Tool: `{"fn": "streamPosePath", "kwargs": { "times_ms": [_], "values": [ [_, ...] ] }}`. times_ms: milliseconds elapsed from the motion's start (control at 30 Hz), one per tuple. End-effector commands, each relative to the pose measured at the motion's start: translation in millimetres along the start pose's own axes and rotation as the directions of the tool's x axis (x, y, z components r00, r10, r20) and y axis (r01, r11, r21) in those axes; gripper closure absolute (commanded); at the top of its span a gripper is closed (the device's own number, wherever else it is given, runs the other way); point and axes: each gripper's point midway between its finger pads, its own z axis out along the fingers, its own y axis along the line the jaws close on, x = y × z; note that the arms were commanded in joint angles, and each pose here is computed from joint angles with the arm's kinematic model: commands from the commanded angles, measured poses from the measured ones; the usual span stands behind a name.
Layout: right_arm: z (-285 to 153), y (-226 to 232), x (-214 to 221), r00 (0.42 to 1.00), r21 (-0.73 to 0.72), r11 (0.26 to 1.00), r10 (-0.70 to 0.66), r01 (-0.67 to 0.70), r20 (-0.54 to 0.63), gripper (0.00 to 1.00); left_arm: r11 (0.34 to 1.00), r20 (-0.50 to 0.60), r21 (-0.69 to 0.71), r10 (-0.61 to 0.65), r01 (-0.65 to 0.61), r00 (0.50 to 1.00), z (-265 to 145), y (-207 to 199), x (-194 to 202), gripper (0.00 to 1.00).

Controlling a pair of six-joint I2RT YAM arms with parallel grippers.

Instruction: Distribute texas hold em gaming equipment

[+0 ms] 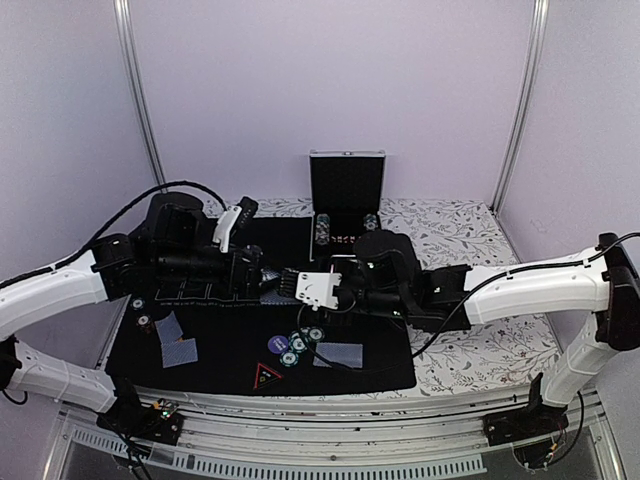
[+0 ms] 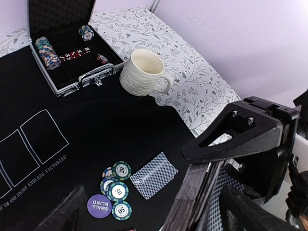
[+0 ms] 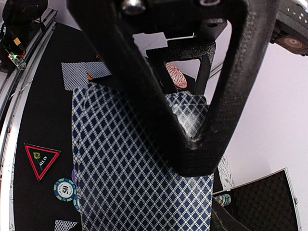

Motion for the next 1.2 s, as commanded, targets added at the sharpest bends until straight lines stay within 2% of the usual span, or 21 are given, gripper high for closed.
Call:
{"fn": "streamPosePath", "kwargs": {
  "times_ms": [0,133,333,500,700,867,967,1167],
  "values": [
    [5.8,-14.5,-13.2,0.999,0.018,1.0,0.003,-0.004,0.053,0.45,1.0,-0.051,0.028,0.001,0.0,0.999,2.2,2.0,11.0,0.02],
    [6.8,-18.2,-14.0,0.998,0.022,1.0,0.003,-0.005,0.057,0.46,0.999,-0.06,0.037,-0.007,0.009,0.998,0.9,4.6,12.7,0.04],
    [8.1,-20.1,-13.9,0.998,0.027,0.999,0.016,-0.018,0.054,0.46,0.997,-0.027,0.076,0.0,0.002,1.0,-9.1,-0.9,1.3,0.02],
    [5.6,-24.0,-18.9,0.998,0.03,0.999,0.012,-0.014,0.062,0.46,0.998,-0.038,0.036,-0.059,0.06,0.998,-4.4,17.4,4.5,0.02],
    [5.4,-36.0,-11.8,0.998,0.045,0.999,0.01,-0.012,0.055,0.46,0.993,-0.077,0.09,-0.075,0.082,0.994,2.8,16.6,4.9,0.12],
    [6.6,-40.0,-6.4,0.999,0.052,0.999,0.014,-0.016,0.049,0.46,0.998,-0.093,0.024,-0.063,0.065,0.994,-0.5,29.6,6.0,0.15],
    [8.7,-38.9,-3.1,0.999,0.047,0.999,0.018,-0.021,0.047,0.46,0.997,-0.083,0.019,-0.069,0.07,0.994,-2.7,33.3,1.4,0.14],
    [10.4,-41.2,1.6,0.999,0.046,0.999,0.023,-0.025,0.042,0.46,0.997,-0.08,0.02,-0.071,0.073,0.994,-6.1,34.5,-3.4,0.04]
  ]
}}
